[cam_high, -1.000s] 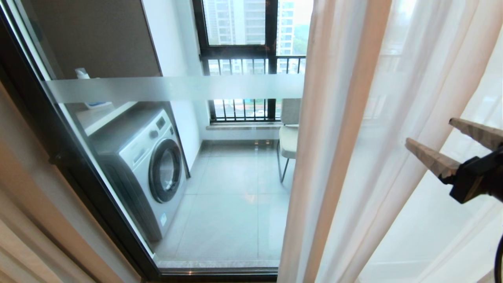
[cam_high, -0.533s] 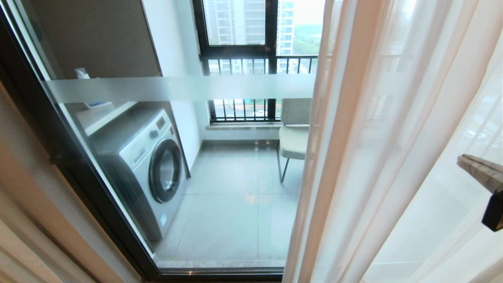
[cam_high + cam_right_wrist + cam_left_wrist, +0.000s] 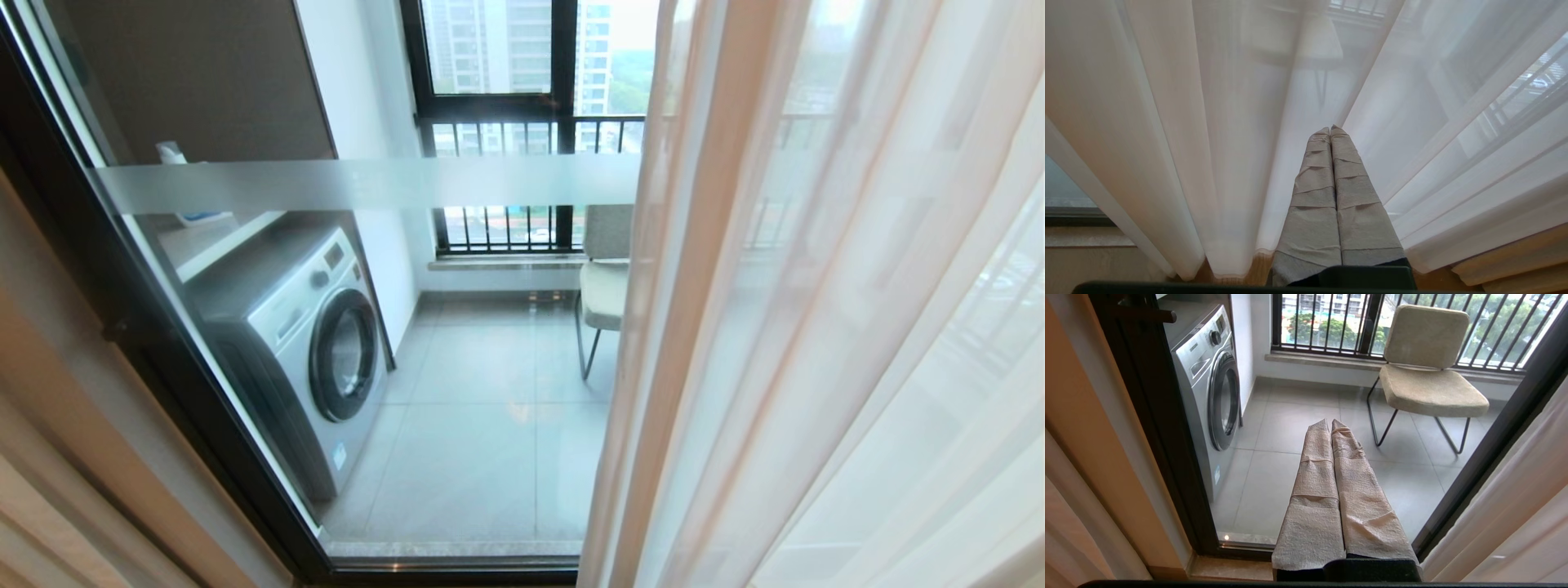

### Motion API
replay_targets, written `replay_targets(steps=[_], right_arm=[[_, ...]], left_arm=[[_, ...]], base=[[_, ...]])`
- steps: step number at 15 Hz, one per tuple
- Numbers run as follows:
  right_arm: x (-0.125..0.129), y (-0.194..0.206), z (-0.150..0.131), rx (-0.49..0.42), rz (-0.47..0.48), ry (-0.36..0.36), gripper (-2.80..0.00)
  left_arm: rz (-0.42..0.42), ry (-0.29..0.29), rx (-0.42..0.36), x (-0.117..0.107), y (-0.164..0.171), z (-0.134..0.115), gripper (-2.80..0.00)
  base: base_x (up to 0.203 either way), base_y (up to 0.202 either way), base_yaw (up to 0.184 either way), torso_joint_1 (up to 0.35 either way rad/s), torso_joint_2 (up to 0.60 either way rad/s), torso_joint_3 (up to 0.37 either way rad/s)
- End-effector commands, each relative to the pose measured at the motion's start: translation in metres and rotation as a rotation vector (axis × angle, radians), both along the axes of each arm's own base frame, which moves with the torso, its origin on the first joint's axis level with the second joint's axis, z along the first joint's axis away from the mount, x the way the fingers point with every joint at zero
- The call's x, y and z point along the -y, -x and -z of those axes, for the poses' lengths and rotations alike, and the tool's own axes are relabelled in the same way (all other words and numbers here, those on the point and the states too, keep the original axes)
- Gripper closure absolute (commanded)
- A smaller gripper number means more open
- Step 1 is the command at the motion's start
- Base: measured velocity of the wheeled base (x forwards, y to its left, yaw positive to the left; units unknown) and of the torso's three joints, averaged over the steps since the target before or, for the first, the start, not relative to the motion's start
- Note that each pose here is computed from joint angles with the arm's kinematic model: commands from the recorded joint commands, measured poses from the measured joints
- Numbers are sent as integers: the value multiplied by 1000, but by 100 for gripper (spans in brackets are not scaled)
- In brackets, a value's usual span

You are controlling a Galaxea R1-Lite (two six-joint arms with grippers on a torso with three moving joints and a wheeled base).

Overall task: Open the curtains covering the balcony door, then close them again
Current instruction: Close the inner curtains on both sides

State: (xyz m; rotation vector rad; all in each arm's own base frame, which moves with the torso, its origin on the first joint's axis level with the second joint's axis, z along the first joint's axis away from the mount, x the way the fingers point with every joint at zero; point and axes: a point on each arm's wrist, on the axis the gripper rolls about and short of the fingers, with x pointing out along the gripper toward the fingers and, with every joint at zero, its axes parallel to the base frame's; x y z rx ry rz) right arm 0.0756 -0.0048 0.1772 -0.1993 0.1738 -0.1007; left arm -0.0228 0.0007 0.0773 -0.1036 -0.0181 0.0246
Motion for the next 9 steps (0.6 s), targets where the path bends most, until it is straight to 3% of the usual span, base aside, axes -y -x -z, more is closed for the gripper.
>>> replay_targets(steps=[1, 5, 9], right_arm=[[0, 20, 18, 27, 13, -1, 0], [-2, 48, 57, 75, 9, -13, 0], [-3, 77, 85, 44, 2, -63, 0]], left_arm=[[1, 1, 2, 0, 0, 0, 0], [1, 1, 1, 0, 0, 0, 0], [1, 1, 2, 0, 0, 0, 0]], base=[[0, 0, 0, 0, 0, 0], [0, 0, 0, 0, 0, 0], [0, 0, 0, 0, 0, 0]])
